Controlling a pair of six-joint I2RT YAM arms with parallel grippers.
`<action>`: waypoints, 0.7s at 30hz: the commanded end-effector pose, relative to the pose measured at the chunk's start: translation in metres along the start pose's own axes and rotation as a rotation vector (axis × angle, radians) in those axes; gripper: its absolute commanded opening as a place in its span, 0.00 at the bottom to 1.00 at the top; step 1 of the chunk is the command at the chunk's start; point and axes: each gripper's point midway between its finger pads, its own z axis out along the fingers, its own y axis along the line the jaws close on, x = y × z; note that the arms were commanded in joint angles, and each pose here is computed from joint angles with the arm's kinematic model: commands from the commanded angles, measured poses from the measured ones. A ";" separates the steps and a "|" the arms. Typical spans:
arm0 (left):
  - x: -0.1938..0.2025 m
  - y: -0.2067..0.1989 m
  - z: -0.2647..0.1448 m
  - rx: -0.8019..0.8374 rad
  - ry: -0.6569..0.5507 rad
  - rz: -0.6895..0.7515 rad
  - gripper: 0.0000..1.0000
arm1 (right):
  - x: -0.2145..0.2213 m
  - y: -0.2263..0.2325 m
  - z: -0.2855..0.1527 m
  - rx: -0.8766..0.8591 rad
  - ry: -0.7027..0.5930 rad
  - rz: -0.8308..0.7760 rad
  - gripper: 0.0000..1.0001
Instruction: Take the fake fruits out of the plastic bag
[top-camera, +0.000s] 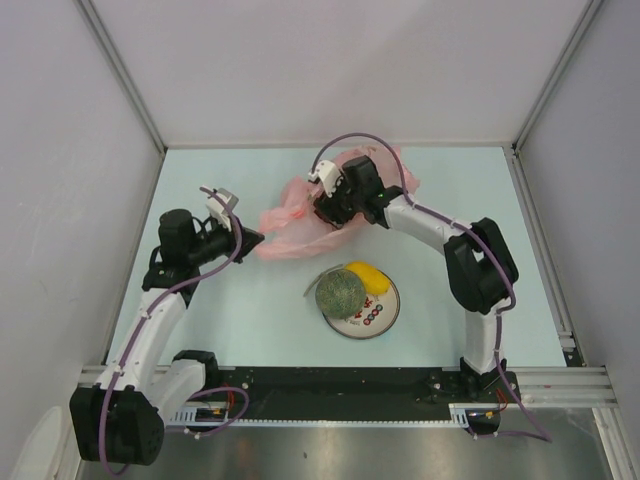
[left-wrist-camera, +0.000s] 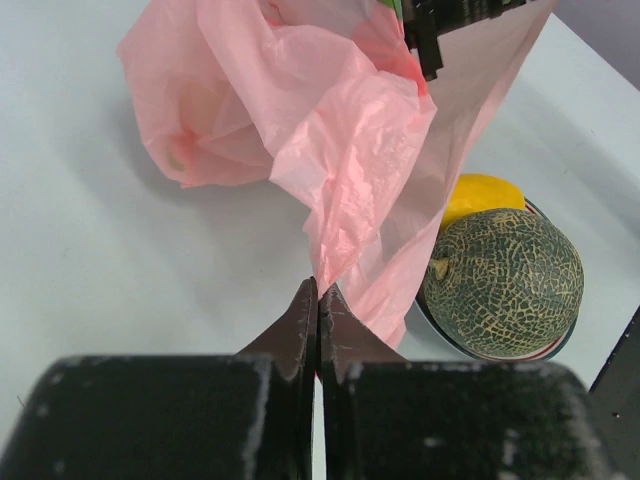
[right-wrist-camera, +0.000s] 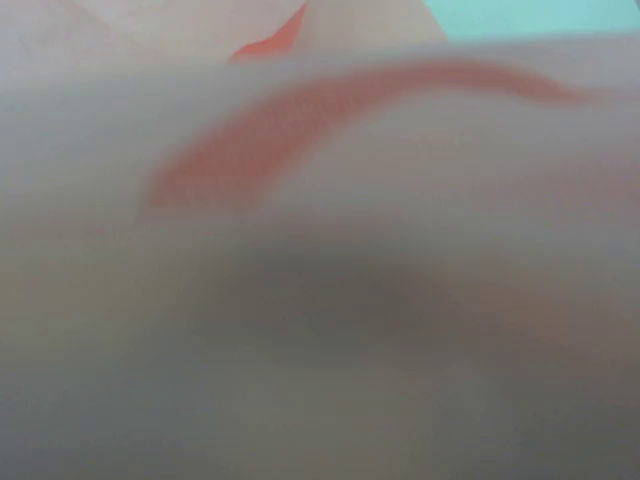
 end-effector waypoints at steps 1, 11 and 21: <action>-0.015 0.002 -0.003 -0.017 -0.051 0.012 0.00 | -0.023 -0.008 -0.035 -0.055 -0.072 0.007 0.40; -0.003 0.002 -0.003 -0.019 -0.011 0.007 0.00 | 0.027 -0.013 0.020 0.016 0.044 0.048 0.42; 0.017 0.002 -0.008 -0.011 0.039 0.081 0.00 | 0.033 -0.007 0.003 0.030 0.071 0.067 0.87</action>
